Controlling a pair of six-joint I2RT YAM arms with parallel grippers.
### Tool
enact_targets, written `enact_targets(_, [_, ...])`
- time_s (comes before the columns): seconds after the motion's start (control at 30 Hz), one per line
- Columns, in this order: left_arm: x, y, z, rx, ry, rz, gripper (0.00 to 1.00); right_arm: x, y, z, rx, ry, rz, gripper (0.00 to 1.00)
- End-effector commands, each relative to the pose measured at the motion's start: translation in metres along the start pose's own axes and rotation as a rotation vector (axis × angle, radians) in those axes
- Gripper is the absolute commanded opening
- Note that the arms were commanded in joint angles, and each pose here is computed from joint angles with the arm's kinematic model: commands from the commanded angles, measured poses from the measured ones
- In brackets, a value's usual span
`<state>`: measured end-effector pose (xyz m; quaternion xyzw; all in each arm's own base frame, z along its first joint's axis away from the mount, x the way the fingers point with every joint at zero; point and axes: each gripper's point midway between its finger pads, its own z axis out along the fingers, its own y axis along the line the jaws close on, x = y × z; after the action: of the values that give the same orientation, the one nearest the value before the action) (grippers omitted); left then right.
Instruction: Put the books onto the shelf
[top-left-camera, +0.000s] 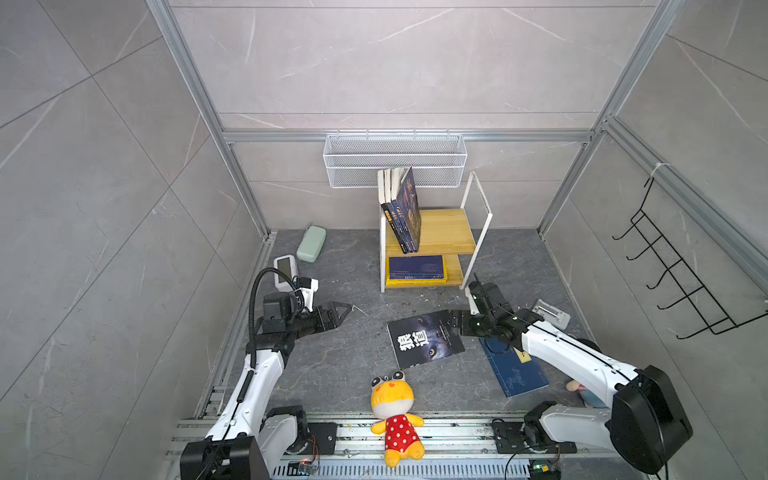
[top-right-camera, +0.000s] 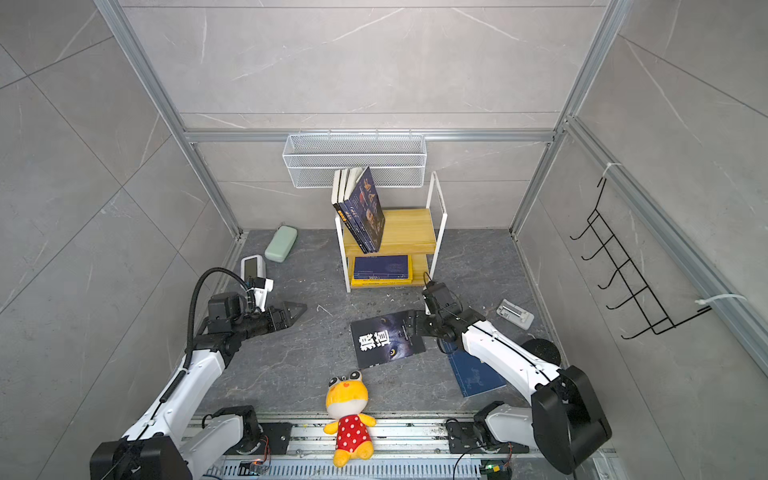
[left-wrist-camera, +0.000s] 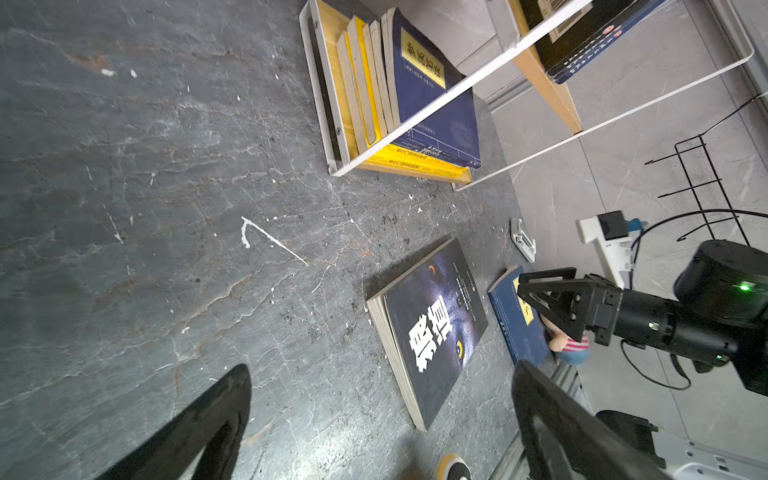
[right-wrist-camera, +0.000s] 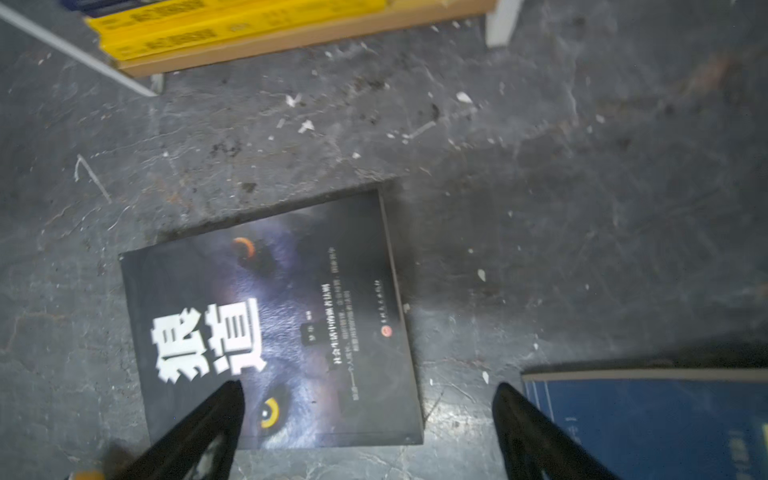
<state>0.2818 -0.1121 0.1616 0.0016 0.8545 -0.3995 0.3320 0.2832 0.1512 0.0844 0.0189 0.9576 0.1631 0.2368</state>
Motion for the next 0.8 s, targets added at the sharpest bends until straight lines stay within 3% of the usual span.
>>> enact_targets(0.0, [-0.003, -0.015, 0.008, 0.063, 0.021, -0.009, 0.97, 0.009, 0.016, 0.015, -0.133, 0.045, 0.122, 0.89])
enact_targets(0.1, [0.006, -0.010, 0.018, 0.071, 0.050, -0.084, 0.96, 0.018, 0.014, 0.024, -0.140, 0.085, 0.139, 0.85])
enact_targets(0.23, [0.021, -0.004, 0.034, 0.055, 0.106, -0.092, 0.94, 0.032, 0.011, 0.038, -0.162, 0.110, 0.172, 0.84])
enact_targets(0.53, [0.023, 0.026, 0.047, -0.052, 0.068, -0.194, 0.90, 0.077, 0.006, 0.056, -0.215, 0.193, 0.274, 0.74])
enact_targets(0.77, [0.025, 0.034, 0.058, -0.069, 0.091, -0.219, 0.85, 0.106, 0.029, 0.068, -0.244, 0.241, 0.247, 0.70])
